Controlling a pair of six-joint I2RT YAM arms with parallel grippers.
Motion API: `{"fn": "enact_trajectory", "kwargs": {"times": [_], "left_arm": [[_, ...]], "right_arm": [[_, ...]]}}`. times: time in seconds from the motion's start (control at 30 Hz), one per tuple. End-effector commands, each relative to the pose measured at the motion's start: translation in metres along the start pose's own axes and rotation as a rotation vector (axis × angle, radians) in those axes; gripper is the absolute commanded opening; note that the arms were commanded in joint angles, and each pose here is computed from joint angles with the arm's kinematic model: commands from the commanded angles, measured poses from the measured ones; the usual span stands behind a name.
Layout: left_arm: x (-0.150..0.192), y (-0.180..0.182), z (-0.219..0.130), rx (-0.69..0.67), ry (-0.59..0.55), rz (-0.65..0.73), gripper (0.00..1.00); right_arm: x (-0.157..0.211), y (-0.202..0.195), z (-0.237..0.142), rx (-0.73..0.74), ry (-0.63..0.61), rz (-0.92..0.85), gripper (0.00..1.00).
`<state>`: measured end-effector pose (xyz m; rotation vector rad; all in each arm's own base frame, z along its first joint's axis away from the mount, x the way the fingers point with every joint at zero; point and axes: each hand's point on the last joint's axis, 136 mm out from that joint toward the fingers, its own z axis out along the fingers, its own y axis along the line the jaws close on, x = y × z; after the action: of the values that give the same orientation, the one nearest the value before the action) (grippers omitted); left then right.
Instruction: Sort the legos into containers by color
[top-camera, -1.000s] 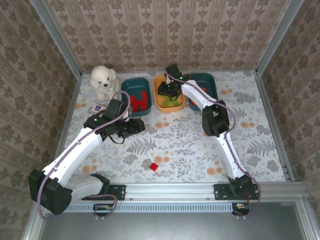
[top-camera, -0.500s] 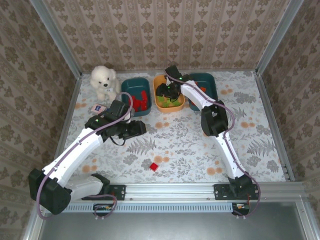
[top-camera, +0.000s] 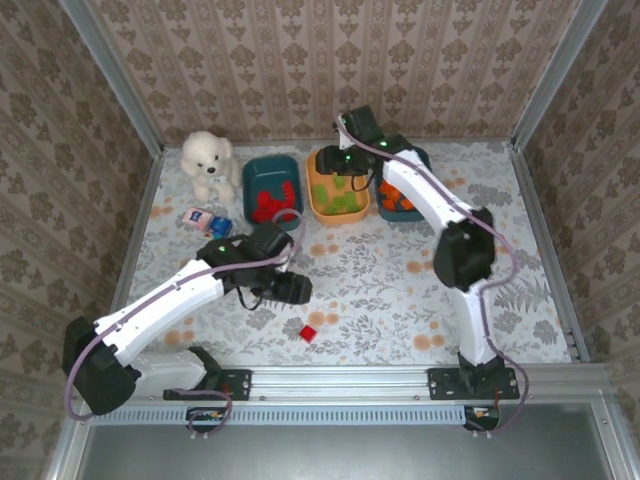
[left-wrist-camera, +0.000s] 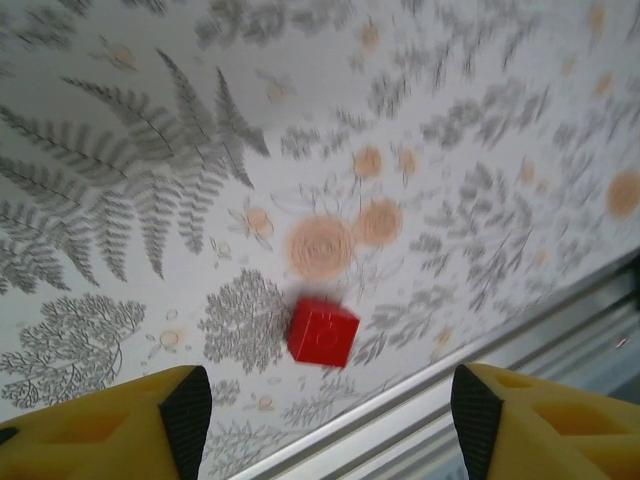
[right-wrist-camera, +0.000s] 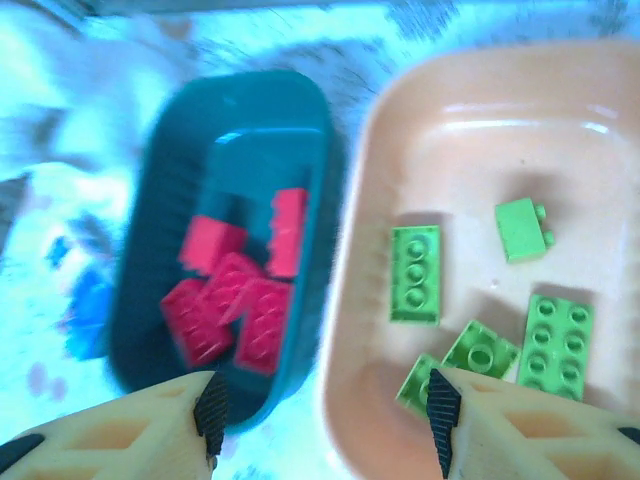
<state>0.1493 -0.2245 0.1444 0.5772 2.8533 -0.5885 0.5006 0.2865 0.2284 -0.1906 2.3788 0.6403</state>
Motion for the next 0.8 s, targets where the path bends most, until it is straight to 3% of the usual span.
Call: {"fn": "enact_trajectory", "kwargs": {"times": [0.0, 0.1, 0.2, 0.33, 0.43, 0.6, 0.77], "left_arm": [[0.030, 0.011, 0.016, -0.118, 0.089, 0.131, 0.69], [0.040, 0.007, 0.034, -0.144, 0.112, 0.157, 0.70], [0.046, -0.002, 0.053, -0.175, 0.134, 0.198, 0.70], [0.057, -0.007, 0.075, -0.241, 0.191, 0.249, 0.68], [0.061, -0.007, 0.088, -0.268, 0.217, 0.245, 0.67], [0.063, -0.002, 0.099, -0.298, 0.238, 0.243, 0.69], [0.064, -0.003, 0.114, -0.317, 0.272, 0.275, 0.69]], "right_arm": [[-0.006, 0.049, -0.069, -0.157, -0.155, -0.071, 0.60], [0.040, 0.072, -0.112, -0.349, -0.135, -0.029, 0.62], [0.097, 0.078, -0.163, -0.446, -0.083, -0.002, 0.63], [0.179, 0.050, -0.210, -0.381, 0.056, 0.061, 0.64], [0.217, 0.034, -0.237, -0.354, 0.077, 0.104, 0.67], [0.241, 0.030, -0.253, -0.377, 0.107, 0.137, 0.68], [0.232, 0.033, -0.249, -0.381, 0.095, 0.112, 0.68]]}}
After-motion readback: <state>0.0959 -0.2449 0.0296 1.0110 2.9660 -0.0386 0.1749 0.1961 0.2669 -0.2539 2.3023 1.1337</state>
